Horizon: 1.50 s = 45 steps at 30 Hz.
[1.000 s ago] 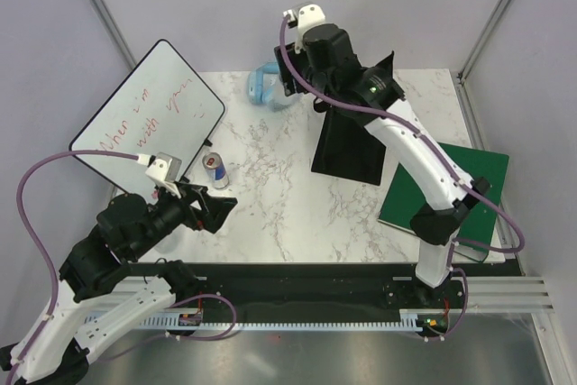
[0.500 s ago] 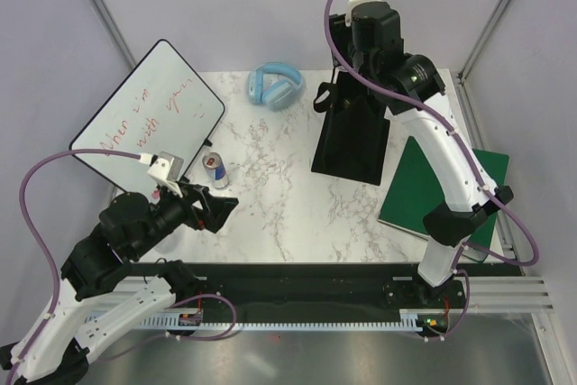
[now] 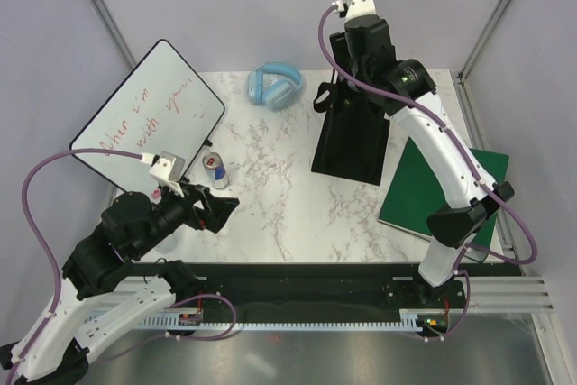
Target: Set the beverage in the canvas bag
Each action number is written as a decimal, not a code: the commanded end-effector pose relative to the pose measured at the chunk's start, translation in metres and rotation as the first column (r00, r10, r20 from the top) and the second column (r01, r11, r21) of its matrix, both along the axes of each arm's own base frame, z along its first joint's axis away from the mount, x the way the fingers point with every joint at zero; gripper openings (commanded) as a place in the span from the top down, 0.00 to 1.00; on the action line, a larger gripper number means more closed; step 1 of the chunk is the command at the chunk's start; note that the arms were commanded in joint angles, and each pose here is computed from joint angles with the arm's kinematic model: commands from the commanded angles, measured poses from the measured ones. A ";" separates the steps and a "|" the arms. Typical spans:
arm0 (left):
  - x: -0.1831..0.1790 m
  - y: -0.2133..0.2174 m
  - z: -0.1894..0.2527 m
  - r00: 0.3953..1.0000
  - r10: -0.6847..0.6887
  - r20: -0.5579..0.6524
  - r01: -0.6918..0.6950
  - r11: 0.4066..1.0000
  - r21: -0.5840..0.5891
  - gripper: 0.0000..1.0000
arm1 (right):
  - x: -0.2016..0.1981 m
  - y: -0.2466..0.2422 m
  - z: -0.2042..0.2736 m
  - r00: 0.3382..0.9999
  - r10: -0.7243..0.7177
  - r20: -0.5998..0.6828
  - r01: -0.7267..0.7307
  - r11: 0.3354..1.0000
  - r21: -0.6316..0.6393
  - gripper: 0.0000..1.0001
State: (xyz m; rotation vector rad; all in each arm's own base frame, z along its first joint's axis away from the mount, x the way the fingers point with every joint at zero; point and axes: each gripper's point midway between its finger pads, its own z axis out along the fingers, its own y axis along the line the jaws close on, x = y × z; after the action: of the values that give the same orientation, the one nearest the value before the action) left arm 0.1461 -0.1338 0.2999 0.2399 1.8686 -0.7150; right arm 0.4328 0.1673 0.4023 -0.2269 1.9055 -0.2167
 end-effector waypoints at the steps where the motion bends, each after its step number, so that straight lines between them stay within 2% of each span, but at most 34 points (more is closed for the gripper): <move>1: 0.000 -0.004 0.007 1.000 -0.006 0.012 0.006 0.999 -0.045 0.00 | -0.016 -0.017 0.065 0.982 -0.042 0.185 0.018 0.991 0.129 1.00; 13: 0.001 -0.005 0.004 1.000 -0.007 0.005 0.007 0.999 -0.043 0.00 | 0.042 -0.028 -0.011 0.997 -0.066 0.040 0.062 0.993 0.098 1.00; 17: 0.002 -0.005 0.004 1.000 -0.004 0.010 0.004 0.999 -0.036 0.00 | 0.053 -0.023 -0.034 0.998 -0.070 0.011 0.068 0.989 0.132 1.00; 25: 0.003 -0.005 0.001 1.000 0.000 0.005 0.000 1.000 -0.028 0.00 | 0.078 -0.011 -0.067 0.999 -0.046 -0.016 0.048 0.982 0.182 1.00; 31: 0.004 -0.004 0.000 1.000 0.006 0.006 -0.006 1.000 -0.025 0.00 | 0.096 -0.008 -0.071 0.999 -0.031 0.006 0.029 0.977 0.211 1.00; 36: 0.004 -0.005 -0.001 1.000 0.004 0.002 -0.004 1.000 -0.022 0.00 | 0.106 -0.007 -0.086 1.000 -0.028 -0.003 0.028 0.976 0.217 1.00; 45: 0.004 -0.005 -0.002 1.000 0.004 -0.001 -0.004 1.000 -0.026 0.00 | 0.101 -0.009 -0.138 0.993 -0.039 -0.111 0.062 0.976 0.211 1.00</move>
State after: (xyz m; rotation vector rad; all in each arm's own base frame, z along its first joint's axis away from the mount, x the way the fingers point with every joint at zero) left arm 0.1469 -0.1346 0.2928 0.2357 1.8786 -0.7137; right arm 0.5283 0.1469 0.2736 -0.0968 2.0385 -0.1230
